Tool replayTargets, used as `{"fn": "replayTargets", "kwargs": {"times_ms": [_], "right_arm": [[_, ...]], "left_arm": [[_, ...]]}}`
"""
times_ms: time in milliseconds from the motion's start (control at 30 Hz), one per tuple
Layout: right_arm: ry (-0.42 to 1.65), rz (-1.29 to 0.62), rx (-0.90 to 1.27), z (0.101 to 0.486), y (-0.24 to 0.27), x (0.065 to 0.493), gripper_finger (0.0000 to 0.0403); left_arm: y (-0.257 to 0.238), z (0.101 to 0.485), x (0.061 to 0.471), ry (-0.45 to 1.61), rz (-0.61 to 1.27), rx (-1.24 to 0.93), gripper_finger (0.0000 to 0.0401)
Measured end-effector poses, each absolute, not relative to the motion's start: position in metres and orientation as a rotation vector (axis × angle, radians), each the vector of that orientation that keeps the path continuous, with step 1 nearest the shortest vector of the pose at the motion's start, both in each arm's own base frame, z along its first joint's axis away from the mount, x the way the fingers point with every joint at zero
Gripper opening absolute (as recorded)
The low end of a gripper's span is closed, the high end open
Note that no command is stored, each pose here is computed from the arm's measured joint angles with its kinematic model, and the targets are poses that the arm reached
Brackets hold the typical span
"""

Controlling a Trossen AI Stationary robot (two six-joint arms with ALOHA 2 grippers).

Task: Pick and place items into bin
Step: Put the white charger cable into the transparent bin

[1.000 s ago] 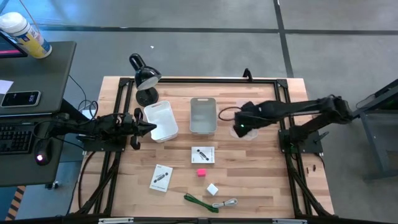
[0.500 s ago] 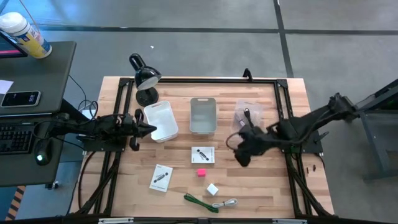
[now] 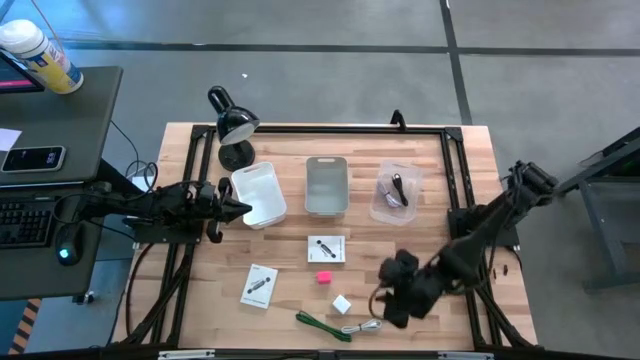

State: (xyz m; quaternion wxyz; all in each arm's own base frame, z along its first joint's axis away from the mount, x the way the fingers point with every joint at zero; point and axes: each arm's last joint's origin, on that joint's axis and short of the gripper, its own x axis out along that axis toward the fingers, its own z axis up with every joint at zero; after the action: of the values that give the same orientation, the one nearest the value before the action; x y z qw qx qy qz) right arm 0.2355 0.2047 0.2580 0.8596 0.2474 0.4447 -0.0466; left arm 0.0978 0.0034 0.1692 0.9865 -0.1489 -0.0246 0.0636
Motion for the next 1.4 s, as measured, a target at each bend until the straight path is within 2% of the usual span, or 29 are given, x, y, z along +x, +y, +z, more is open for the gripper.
{"fn": "replayTargets", "kwargs": {"times_ms": [267, 500, 600, 800, 1000, 1400], "right_arm": [[0.935, 0.036, 0.383, 0.220, 0.251, 0.238, 0.0161], [0.889, 0.095, 0.453, 0.199, 0.271, 0.252, 0.0165], [0.858, 0.101, 0.452, 0.193, 0.273, 0.260, 0.0164], [0.947, 0.091, 0.429, 0.165, 0.270, 0.271, 0.0159], [0.957, 0.062, 0.396, 0.160, 0.266, 0.274, 0.0161], [1.041, 0.193, 0.285, 0.145, 0.268, 0.275, 0.0154]], "left_arm": [[0.003, 0.169, 0.098, -0.050, 0.130, -0.305, 0.0003], [0.003, 0.169, 0.098, -0.044, 0.110, -0.321, 0.0003], [0.003, 0.169, 0.098, -0.042, 0.102, -0.321, 0.0003], [0.002, 0.168, 0.098, -0.031, 0.069, -0.315, 0.0003], [0.001, 0.168, 0.098, -0.025, 0.050, -0.313, 0.0003], [0.001, 0.168, 0.098, -0.024, 0.054, -0.312, 0.0003]]}}
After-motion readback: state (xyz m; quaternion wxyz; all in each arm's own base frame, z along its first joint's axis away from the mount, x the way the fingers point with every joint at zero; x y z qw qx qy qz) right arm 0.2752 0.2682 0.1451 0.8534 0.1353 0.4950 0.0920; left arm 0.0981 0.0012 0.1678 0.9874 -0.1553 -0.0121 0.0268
